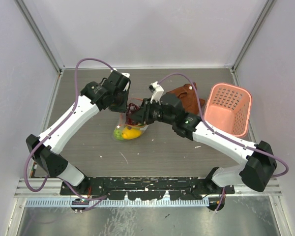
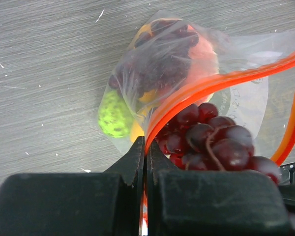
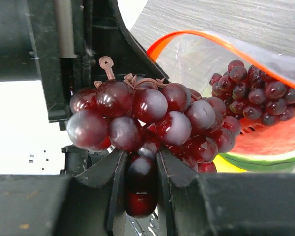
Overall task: Place the food in the zip-top bag and seal the zipper
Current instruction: Place the fake fruit in the zipper food storage bag, then adjust the zipper food storage bag at the center of the board.
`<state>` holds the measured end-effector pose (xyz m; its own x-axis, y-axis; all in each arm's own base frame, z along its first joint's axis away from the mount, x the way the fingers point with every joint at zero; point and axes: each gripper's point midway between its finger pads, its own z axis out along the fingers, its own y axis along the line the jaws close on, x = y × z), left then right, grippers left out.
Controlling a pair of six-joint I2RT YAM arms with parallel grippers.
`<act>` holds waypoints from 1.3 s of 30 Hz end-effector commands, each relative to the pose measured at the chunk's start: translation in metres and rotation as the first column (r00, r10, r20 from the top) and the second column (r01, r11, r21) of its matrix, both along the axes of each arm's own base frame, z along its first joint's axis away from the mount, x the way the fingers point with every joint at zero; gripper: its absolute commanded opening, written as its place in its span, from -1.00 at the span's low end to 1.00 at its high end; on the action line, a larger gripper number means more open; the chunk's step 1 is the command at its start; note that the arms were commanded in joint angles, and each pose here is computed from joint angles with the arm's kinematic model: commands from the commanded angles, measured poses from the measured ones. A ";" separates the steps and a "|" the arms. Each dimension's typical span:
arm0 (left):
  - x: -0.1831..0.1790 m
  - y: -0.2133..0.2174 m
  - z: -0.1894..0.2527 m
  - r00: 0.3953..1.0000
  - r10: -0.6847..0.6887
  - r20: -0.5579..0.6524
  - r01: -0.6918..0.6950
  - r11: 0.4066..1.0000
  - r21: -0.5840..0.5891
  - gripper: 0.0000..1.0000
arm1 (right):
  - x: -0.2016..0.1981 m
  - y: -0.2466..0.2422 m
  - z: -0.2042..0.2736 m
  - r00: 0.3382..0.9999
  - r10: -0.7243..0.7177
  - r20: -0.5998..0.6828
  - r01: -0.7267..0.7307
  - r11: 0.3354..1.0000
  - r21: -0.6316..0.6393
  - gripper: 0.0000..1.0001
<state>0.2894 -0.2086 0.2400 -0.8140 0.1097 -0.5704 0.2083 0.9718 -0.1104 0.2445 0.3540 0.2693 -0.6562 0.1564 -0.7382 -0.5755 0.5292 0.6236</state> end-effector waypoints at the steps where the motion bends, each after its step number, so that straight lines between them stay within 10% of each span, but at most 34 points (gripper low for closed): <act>1: 0.001 -0.001 0.018 0.999 0.008 0.054 -0.005 0.998 -0.055 -1.00 | 0.010 0.015 0.023 0.999 -0.032 0.033 0.028 0.993 0.112 -0.99; 8: 0.000 0.000 0.021 0.998 0.007 0.060 -0.003 0.998 -0.060 -1.00 | 0.027 0.013 -0.004 0.991 -0.124 -0.041 0.126 0.991 0.043 -0.87; 23: -0.001 0.000 0.024 0.998 0.005 0.069 -0.001 0.998 -0.068 -1.00 | 0.034 -0.012 0.020 0.977 -0.212 -0.010 0.209 0.971 -0.117 0.56; 39: -0.001 0.000 0.025 0.998 0.004 0.070 0.001 0.997 -0.072 -1.00 | 0.038 -0.077 0.010 0.920 -0.384 0.074 0.386 0.860 -0.334 0.58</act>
